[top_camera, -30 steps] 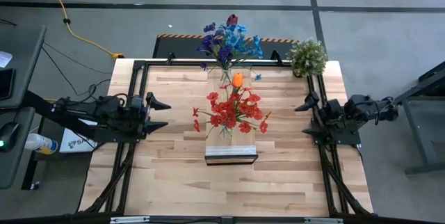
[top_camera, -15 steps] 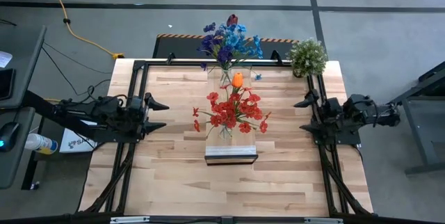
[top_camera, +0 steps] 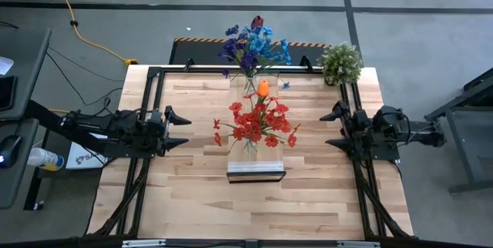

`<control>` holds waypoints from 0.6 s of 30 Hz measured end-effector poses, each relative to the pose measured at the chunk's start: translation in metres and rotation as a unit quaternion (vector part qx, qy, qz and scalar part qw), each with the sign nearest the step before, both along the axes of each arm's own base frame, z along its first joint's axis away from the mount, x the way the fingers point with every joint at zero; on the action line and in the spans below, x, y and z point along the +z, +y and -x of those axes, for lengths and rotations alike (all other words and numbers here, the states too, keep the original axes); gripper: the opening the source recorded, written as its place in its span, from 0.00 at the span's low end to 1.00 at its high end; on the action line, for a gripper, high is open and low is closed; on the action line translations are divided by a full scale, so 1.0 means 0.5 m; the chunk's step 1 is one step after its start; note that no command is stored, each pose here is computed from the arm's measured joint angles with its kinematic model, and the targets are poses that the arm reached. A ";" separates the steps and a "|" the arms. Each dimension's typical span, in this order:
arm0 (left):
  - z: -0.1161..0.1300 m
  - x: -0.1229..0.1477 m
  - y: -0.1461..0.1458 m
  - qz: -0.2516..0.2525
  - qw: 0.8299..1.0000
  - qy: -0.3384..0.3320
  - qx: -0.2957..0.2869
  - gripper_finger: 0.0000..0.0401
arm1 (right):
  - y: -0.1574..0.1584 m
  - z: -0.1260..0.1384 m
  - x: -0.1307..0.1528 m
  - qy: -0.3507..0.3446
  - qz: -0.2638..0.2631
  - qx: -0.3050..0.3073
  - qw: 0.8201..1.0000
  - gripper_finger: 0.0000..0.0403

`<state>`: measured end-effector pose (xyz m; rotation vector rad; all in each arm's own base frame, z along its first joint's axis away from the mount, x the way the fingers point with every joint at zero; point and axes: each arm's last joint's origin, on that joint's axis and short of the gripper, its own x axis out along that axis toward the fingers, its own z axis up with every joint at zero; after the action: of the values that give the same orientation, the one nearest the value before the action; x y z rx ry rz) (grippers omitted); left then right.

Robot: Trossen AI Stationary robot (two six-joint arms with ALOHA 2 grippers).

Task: Pick and place flowers into a vace then onto a shelf
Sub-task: Return to Home Position

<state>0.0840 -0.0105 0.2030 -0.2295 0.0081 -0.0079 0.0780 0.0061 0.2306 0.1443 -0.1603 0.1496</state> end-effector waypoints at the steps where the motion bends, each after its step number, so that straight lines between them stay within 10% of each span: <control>1: 0.000 0.000 0.000 -0.003 1.000 0.000 0.000 0.95 | -0.001 0.000 0.000 0.000 0.001 0.002 1.000 0.95; 18: 0.000 0.002 0.001 -0.010 1.000 -0.006 0.005 0.95 | -0.010 -0.002 -0.005 0.011 0.020 -0.050 0.999 0.95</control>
<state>0.0840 -0.0102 0.2040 -0.2098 -0.0044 0.0015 0.0789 0.0009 0.2282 0.0984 -0.1418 0.0524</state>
